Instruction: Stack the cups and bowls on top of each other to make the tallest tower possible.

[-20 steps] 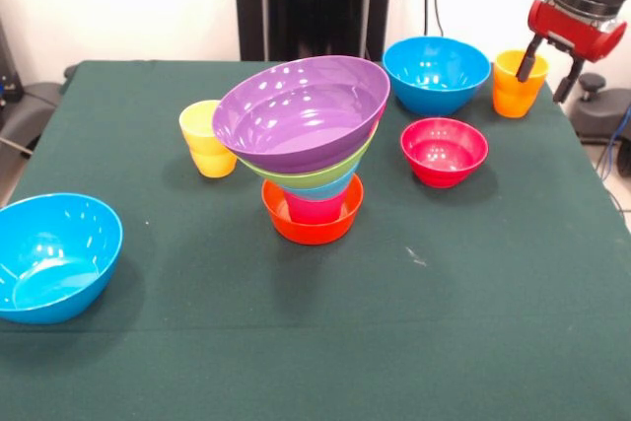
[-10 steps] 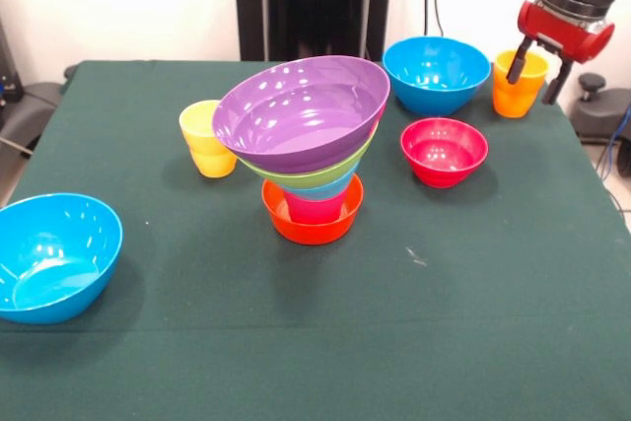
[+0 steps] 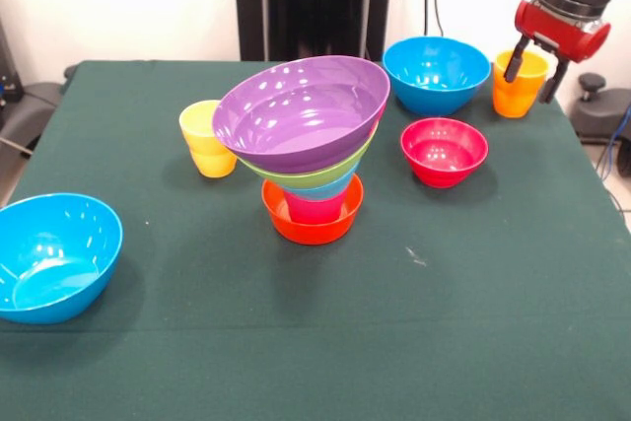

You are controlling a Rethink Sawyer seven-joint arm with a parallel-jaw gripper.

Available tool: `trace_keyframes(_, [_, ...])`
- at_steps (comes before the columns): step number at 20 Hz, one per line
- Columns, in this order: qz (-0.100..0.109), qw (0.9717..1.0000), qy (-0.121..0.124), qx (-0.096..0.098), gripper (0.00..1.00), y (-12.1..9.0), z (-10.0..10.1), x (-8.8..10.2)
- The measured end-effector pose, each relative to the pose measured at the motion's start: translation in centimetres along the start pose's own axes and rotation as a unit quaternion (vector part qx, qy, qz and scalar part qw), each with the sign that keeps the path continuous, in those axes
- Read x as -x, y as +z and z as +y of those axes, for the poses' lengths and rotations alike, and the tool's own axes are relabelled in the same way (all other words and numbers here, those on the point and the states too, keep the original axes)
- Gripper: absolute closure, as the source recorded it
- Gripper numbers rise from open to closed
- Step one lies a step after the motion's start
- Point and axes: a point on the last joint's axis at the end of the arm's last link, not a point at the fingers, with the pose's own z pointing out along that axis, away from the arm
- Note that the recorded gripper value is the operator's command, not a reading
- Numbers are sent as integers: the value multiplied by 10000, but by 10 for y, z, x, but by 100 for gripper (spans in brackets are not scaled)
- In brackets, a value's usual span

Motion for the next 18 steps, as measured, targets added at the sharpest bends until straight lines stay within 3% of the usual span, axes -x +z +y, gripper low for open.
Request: trace_keyframes(18, [1, 10000, -66, -58, 0, -2, -1, -7])
